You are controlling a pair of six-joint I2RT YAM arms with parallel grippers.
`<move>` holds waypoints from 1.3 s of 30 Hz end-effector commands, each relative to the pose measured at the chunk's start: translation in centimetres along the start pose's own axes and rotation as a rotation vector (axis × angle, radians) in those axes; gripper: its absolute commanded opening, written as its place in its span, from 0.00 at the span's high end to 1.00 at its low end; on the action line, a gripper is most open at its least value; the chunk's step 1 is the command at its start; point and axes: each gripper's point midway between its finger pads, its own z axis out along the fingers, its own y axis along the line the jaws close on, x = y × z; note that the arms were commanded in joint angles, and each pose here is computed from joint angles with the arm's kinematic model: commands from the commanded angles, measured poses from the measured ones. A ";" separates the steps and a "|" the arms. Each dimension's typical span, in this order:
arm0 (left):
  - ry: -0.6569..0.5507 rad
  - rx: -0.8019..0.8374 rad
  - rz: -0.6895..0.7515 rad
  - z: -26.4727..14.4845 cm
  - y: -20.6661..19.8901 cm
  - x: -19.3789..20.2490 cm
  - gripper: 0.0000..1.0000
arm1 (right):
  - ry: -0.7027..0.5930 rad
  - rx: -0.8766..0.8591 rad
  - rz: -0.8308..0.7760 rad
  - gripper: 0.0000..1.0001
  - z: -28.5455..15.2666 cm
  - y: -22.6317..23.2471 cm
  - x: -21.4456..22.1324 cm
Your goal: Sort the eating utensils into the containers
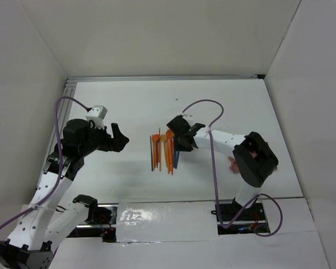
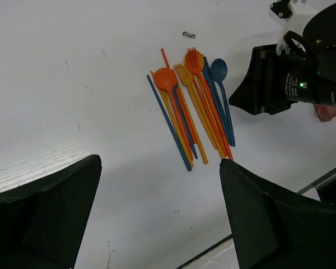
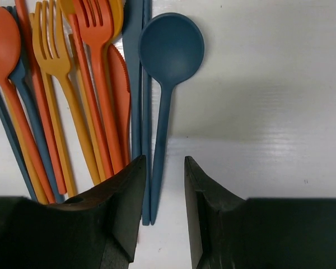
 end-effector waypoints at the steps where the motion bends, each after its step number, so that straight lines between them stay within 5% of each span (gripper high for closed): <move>1: -0.073 0.043 0.057 -0.5 -1.1 -2.5 0.00 | -0.062 -0.017 0.015 0.60 0.5 1.5 -1.9; 9: -0.075 0.020 0.077 -0.2 -0.6 -2.5 0.00 | -0.034 0.058 -0.006 0.73 2.4 0.3 -1.2; 16: -0.069 0.017 0.088 0.1 -0.4 -2.4 0.00 | -0.023 0.042 -0.019 0.74 3.8 0.6 -0.9; 19: -0.067 0.010 0.088 0.3 -0.2 -2.4 0.00 | -0.014 0.118 -0.030 0.87 4.5 -0.9 -0.3; 20: -0.068 0.013 0.093 0.4 -0.2 -2.5 0.00 | -0.016 0.139 -0.024 1.00 4.4 -1.4 -0.5; 24: -0.063 0.010 0.098 0.8 -0.1 -2.5 0.00 | -0.023 0.248 0.029 1.00 3.0 -4.8 -1.8; 30: -0.069 0.023 0.098 1.3 -0.2 -2.8 0.00 | -0.285 0.158 0.245 1.00 -8.5 -7.0 -11.0; 32: -0.072 0.035 0.093 1.5 -0.4 -2.8 0.00 | -0.381 0.187 0.434 1.00 -12.2 -10.4 -13.2; 34: -0.083 0.054 0.088 1.7 -0.7 -3.1 0.00 | -0.464 0.260 0.692 1.00 -13.9 -14.8 -14.5; 39: -0.070 0.054 0.072 2.8 -0.5 -3.1 0.00 | -0.453 0.414 1.003 1.00 -13.1 -22.9 -11.9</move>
